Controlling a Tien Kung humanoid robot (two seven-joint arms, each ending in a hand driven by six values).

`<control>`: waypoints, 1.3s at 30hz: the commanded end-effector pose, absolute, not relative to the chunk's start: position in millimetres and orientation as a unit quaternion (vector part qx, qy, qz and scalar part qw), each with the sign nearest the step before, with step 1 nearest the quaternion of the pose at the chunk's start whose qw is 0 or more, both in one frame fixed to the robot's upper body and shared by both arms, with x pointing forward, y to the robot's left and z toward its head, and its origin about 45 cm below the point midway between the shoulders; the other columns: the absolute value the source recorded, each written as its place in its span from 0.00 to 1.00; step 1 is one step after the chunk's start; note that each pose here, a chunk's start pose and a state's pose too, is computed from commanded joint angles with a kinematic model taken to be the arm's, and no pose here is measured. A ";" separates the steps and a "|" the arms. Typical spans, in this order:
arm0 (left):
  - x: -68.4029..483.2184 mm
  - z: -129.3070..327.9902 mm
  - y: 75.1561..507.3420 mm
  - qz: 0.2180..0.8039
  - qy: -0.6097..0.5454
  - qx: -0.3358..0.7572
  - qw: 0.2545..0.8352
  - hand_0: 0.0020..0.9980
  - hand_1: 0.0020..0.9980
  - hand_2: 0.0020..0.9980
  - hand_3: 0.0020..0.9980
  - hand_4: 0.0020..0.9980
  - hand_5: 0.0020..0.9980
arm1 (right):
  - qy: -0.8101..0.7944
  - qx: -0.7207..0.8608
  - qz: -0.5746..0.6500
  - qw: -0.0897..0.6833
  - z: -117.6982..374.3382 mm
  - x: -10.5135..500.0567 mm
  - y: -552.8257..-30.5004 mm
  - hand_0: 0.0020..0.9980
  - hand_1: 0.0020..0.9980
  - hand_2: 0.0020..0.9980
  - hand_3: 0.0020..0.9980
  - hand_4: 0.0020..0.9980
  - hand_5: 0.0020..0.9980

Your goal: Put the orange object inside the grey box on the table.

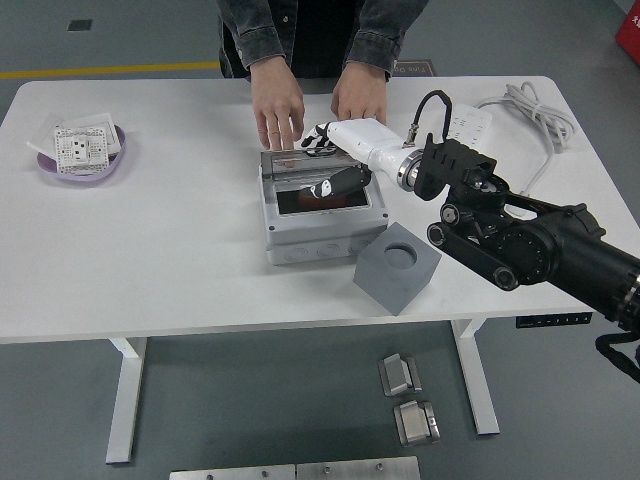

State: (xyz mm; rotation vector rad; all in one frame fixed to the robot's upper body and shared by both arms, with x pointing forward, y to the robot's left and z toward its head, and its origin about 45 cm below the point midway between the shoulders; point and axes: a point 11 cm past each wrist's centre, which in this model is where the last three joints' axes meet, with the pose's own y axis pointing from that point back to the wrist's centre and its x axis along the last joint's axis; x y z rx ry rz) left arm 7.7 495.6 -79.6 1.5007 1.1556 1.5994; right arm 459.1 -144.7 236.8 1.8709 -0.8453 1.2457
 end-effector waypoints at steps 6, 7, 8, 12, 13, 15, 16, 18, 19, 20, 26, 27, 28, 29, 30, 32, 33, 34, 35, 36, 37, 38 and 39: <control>7.4 -80.2 494.5 0.610 0.442 0.571 0.326 0.72 0.71 0.57 0.78 0.77 0.34 | -0.328 0.729 0.484 0.356 233.8 449.4 -148.4 0.78 0.70 0.73 0.80 0.94 0.52; 7.2 -80.2 494.4 0.610 0.442 0.571 0.326 0.72 0.71 0.57 0.78 0.77 0.34 | -0.328 0.729 0.484 0.356 232.5 447.8 -148.9 0.78 0.70 0.73 0.80 0.94 0.52; 7.0 -80.3 494.2 0.610 0.442 0.571 0.325 0.72 0.71 0.57 0.78 0.77 0.34 | -0.327 0.730 0.483 0.356 230.9 446.1 -149.5 0.78 0.70 0.73 0.80 0.94 0.52; 5.9 -80.7 493.7 0.610 0.443 0.571 0.325 0.72 0.71 0.57 0.78 0.77 0.34 | -0.327 0.732 0.479 0.357 224.5 440.5 -151.5 0.78 0.70 0.73 0.80 0.94 0.52; 5.4 -80.8 493.5 0.610 0.444 0.571 0.325 0.72 0.71 0.57 0.78 0.77 0.34 | -0.328 0.733 0.478 0.357 223.0 438.9 -151.8 0.78 0.70 0.73 0.80 0.94 0.52; 4.5 -81.0 493.1 0.609 0.444 0.571 0.324 0.72 0.71 0.57 0.78 0.77 0.34 | -0.329 0.734 0.476 0.356 221.0 435.7 -151.9 0.78 0.70 0.73 0.80 0.94 0.52; 4.0 -81.2 492.9 0.609 0.445 0.571 0.324 0.72 0.71 0.57 0.78 0.77 0.34 | -0.330 0.734 0.476 0.355 220.3 434.2 -151.7 0.78 0.70 0.73 0.80 0.94 0.52; 3.3 -81.4 492.5 0.608 0.445 0.572 0.324 0.72 0.71 0.57 0.78 0.77 0.34 | -0.331 0.735 0.475 0.353 219.5 431.4 -151.4 0.78 0.70 0.73 0.80 0.94 0.52; 3.1 -81.5 492.3 0.608 0.446 0.572 0.324 0.72 0.71 0.57 0.78 0.77 0.34 | -0.333 0.736 0.474 0.352 219.1 430.3 -151.4 0.78 0.70 0.73 0.80 0.94 0.52; 3.0 -81.6 492.3 0.608 0.446 0.572 0.324 0.72 0.71 0.57 0.78 0.77 0.34 | -0.334 0.736 0.473 0.351 218.8 429.5 -151.6 0.78 0.70 0.73 0.80 0.94 0.52; 3.8 -81.3 492.6 0.608 0.445 0.572 0.324 0.72 0.71 0.57 0.78 0.78 0.34 | -0.351 0.735 0.463 0.348 218.8 428.2 -159.1 0.78 0.70 0.73 0.80 0.94 0.53; 4.0 -81.3 492.8 0.608 0.444 0.572 0.324 0.72 0.71 0.57 0.78 0.78 0.34 | -0.356 0.735 0.461 0.347 219.1 428.1 -162.0 0.78 0.70 0.73 0.80 0.94 0.53; 4.1 -81.2 493.0 0.608 0.444 0.573 0.324 0.72 0.71 0.57 0.78 0.78 0.34 | -0.361 0.734 0.459 0.346 219.3 428.0 -165.3 0.78 0.70 0.73 0.80 0.94 0.53; 4.1 -81.0 493.3 0.608 0.444 0.573 0.324 0.72 0.71 0.57 0.78 0.78 0.34 | -0.369 0.734 0.455 0.345 219.3 427.5 -169.5 0.78 0.70 0.73 0.80 0.94 0.53; 4.1 -80.9 493.6 0.608 0.443 0.573 0.324 0.72 0.71 0.57 0.78 0.78 0.34 | -0.379 0.733 0.450 0.342 218.9 426.2 -175.2 0.78 0.70 0.73 0.80 0.94 0.53; 4.1 -80.7 493.9 0.608 0.443 0.574 0.324 0.72 0.71 0.57 0.78 0.78 0.34 | -0.394 0.732 0.441 0.338 217.7 423.1 -184.6 0.78 0.70 0.73 0.80 0.94 0.53; 4.0 -80.7 493.9 0.608 0.443 0.574 0.324 0.72 0.71 0.57 0.78 0.78 0.34 | -0.403 0.732 0.436 0.334 217.2 420.8 -190.3 0.78 0.70 0.73 0.80 0.94 0.53; 3.8 -80.7 493.9 0.608 0.443 0.574 0.324 0.72 0.71 0.57 0.78 0.78 0.34 | -0.412 0.731 0.431 0.331 217.1 418.7 -195.2 0.77 0.69 0.73 0.80 0.94 0.53; 3.6 -80.7 493.9 0.608 0.443 0.574 0.324 0.72 0.71 0.57 0.78 0.78 0.34 | -0.422 0.731 0.426 0.325 217.6 415.3 -201.1 0.77 0.69 0.73 0.80 0.94 0.53; 3.4 -80.8 493.9 0.608 0.443 0.574 0.324 0.72 0.71 0.57 0.78 0.78 0.34 | -0.431 0.731 0.422 0.320 217.9 412.4 -206.0 0.77 0.69 0.73 0.80 0.94 0.53; 3.1 -80.8 494.0 0.608 0.443 0.574 0.323 0.72 0.71 0.57 0.78 0.78 0.34 | -0.441 0.731 0.416 0.313 218.4 408.6 -211.8 0.77 0.69 0.73 0.80 0.94 0.53; 2.7 -80.7 494.0 0.608 0.444 0.574 0.323 0.72 0.71 0.57 0.78 0.78 0.34 | -0.453 0.732 0.409 0.304 218.9 404.5 -217.7 0.77 0.69 0.73 0.80 0.94 0.53; 2.3 -80.7 494.2 0.608 0.444 0.574 0.323 0.72 0.71 0.57 0.78 0.78 0.34 | -0.464 0.733 0.401 0.293 219.6 400.8 -223.0 0.77 0.69 0.73 0.80 0.94 0.53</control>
